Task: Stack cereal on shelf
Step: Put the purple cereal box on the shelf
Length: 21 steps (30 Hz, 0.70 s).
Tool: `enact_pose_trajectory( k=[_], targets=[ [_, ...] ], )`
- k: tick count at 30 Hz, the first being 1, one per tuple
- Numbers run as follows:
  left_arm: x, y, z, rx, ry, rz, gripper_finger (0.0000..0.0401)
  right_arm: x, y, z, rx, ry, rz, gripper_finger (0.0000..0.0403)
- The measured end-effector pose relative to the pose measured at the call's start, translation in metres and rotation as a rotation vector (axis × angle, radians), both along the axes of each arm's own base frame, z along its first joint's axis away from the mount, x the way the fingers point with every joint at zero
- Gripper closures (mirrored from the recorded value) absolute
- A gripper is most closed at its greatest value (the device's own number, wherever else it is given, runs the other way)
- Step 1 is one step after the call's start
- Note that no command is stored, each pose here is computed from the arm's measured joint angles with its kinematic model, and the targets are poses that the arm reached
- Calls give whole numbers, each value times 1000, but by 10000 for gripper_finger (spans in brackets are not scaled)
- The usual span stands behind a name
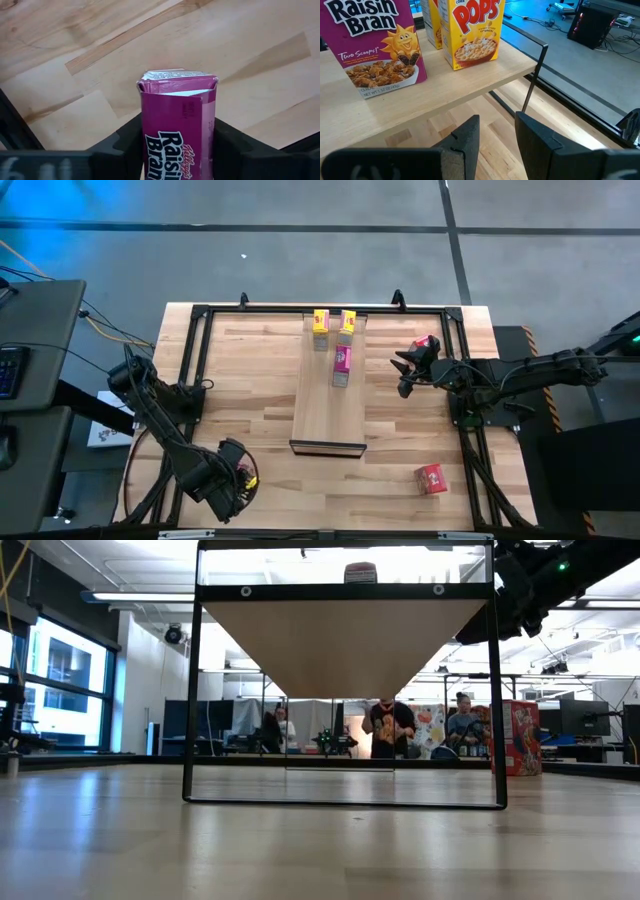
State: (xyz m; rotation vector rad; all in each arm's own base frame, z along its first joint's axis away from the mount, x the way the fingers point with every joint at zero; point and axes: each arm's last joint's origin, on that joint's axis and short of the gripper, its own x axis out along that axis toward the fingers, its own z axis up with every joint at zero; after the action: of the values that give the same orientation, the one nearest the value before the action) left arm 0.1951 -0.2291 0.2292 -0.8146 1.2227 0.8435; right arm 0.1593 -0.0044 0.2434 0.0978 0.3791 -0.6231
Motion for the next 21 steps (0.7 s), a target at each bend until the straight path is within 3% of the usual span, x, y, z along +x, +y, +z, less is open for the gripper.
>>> enact_pose_trajectory(
  k=[7,12,16,21],
  targets=[
    [4,14,19,-33,-38,-59,273,0,0,0,8,-3,3,288],
    [0,36,68,-42,-215,-71,274,0,0,0,13,-3,13,288],
    [-15,64,124,43,-386,-63,274,0,0,0,14,-3,15,288],
    [-34,102,185,247,-626,-38,274,0,0,0,14,-3,15,288]
  ],
)
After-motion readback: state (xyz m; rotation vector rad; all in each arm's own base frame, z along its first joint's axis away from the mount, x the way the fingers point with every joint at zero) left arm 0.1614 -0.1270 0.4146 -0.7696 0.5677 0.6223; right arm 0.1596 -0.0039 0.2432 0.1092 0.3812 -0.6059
